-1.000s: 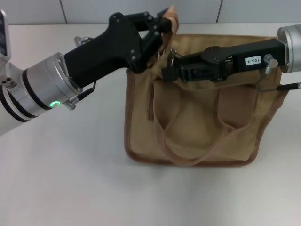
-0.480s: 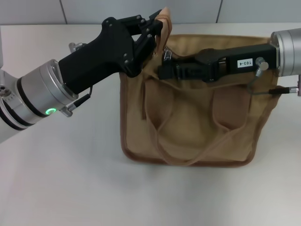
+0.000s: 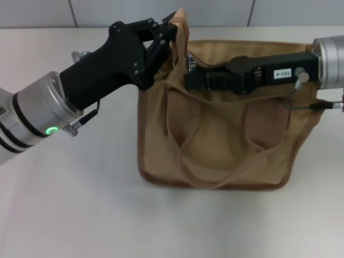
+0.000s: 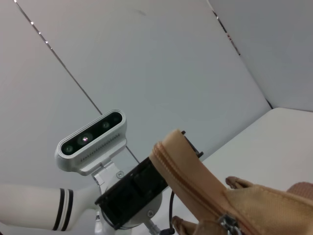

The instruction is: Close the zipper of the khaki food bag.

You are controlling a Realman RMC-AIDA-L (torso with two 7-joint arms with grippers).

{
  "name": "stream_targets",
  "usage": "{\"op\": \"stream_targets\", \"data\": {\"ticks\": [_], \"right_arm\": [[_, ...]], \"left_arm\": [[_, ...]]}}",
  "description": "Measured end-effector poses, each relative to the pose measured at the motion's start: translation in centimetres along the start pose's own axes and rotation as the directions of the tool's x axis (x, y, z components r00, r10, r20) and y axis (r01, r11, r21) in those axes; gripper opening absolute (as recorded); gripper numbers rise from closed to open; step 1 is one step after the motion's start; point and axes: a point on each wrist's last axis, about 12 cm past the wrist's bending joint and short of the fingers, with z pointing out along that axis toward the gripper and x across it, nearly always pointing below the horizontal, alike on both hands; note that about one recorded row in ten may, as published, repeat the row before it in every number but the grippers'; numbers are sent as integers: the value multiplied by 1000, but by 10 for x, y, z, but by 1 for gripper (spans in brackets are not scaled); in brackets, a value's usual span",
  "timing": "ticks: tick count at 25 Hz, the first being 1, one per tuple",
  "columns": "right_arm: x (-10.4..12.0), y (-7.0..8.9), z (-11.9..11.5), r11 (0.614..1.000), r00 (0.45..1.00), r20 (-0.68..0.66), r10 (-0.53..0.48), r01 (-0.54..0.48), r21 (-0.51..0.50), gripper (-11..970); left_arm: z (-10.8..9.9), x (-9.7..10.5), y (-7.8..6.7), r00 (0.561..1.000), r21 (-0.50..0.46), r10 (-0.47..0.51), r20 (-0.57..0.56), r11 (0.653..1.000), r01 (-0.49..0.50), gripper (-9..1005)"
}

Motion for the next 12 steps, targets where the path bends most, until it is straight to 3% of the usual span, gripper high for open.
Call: {"op": "stream_targets", "data": {"ticks": [8,12], "right_arm": [[2,2,-9,1000,1000,19,-3,3,19,3],[1,1,-9,1000,1000,21,-3,3,23,19]], "left_arm": [[-1,-1,1,1000,-2,1,0,1000,-1,38],[-1,-1,1,1000,-2,-1,1,1000,1,38]]}}
